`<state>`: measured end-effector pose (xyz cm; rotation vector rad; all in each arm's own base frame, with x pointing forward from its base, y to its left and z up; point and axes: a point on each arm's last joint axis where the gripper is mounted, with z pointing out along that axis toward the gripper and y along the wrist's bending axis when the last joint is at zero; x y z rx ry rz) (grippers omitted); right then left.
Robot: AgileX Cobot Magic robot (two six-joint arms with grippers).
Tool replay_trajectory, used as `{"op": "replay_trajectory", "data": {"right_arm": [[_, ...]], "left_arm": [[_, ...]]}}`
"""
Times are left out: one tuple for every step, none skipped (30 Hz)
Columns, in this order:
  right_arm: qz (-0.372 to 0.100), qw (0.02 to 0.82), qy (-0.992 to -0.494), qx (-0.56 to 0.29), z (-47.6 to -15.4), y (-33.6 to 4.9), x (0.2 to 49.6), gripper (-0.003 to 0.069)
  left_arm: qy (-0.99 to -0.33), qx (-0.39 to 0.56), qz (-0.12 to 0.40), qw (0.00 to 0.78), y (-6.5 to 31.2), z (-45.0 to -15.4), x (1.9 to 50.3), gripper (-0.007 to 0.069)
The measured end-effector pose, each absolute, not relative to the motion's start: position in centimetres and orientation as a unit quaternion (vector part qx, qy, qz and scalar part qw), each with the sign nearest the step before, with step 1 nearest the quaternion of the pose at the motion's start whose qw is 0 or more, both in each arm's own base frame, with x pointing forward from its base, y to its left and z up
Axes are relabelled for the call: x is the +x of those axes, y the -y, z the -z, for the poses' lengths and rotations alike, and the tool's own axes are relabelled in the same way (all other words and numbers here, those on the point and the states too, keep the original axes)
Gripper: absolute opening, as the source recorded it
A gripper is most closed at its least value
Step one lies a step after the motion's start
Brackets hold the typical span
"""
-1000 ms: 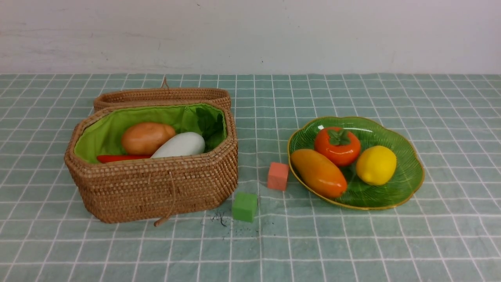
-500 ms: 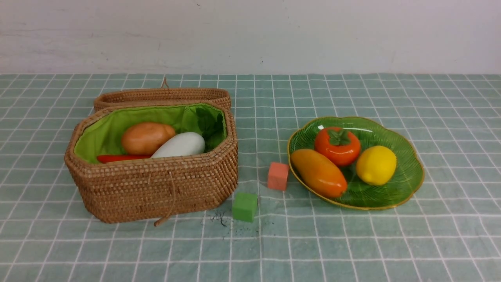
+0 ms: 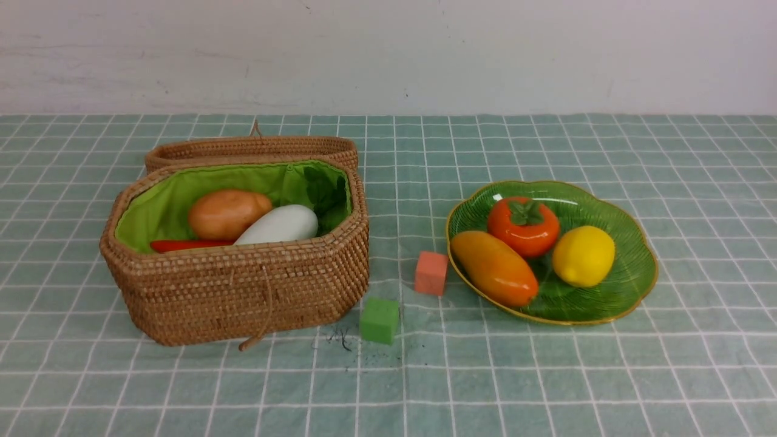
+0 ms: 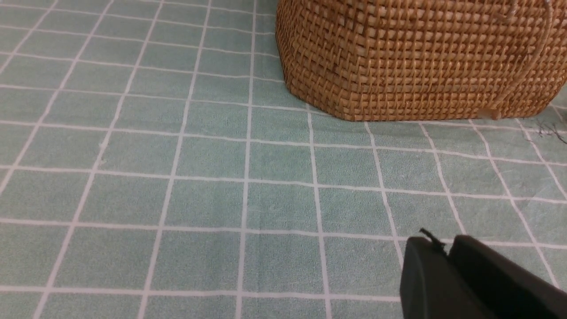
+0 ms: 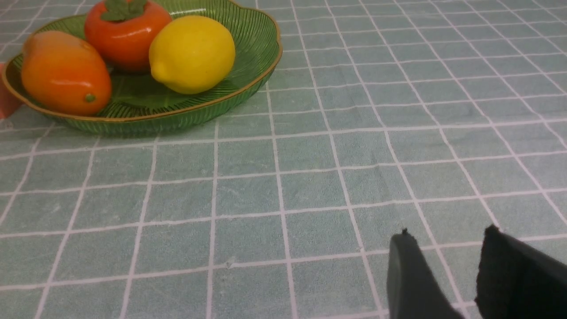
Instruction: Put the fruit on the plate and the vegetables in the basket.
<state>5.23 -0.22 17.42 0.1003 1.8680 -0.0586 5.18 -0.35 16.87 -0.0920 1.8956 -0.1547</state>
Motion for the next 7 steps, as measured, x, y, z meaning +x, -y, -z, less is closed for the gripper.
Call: {"op": "replay_trajectory", "data": {"right_arm": [[0.025,0.593,-0.804,0.043,-17.42,0.22,5.23,0.0241],[0.025,0.593,-0.804,0.043,-17.42,0.22,5.23,0.0241],[0.025,0.593,-0.804,0.043,-17.42,0.22,5.23,0.0241],[0.025,0.593,-0.804,0.043,-17.42,0.22,5.23,0.0241],[0.025,0.593,-0.804,0.043,-17.42,0.22,5.23,0.0241],[0.025,0.593,-0.804,0.043,-17.42,0.22,5.23,0.0241],[0.025,0.593,-0.804,0.043,-17.42,0.22,5.23,0.0241]], "left_arm": [[-0.811,-0.039,0.066,0.58,0.35,-16.87,5.18,0.007],[-0.811,-0.039,0.066,0.58,0.35,-16.87,5.18,0.0071],[-0.811,-0.039,0.066,0.58,0.35,-16.87,5.18,0.0072],[-0.811,-0.039,0.066,0.58,0.35,-16.87,5.18,0.0074],[-0.811,-0.039,0.066,0.58,0.35,-16.87,5.18,0.0075],[-0.811,-0.039,0.066,0.58,0.35,-16.87,5.18,0.0075],[-0.811,-0.039,0.066,0.58,0.35,-16.87,5.18,0.0076]]}}
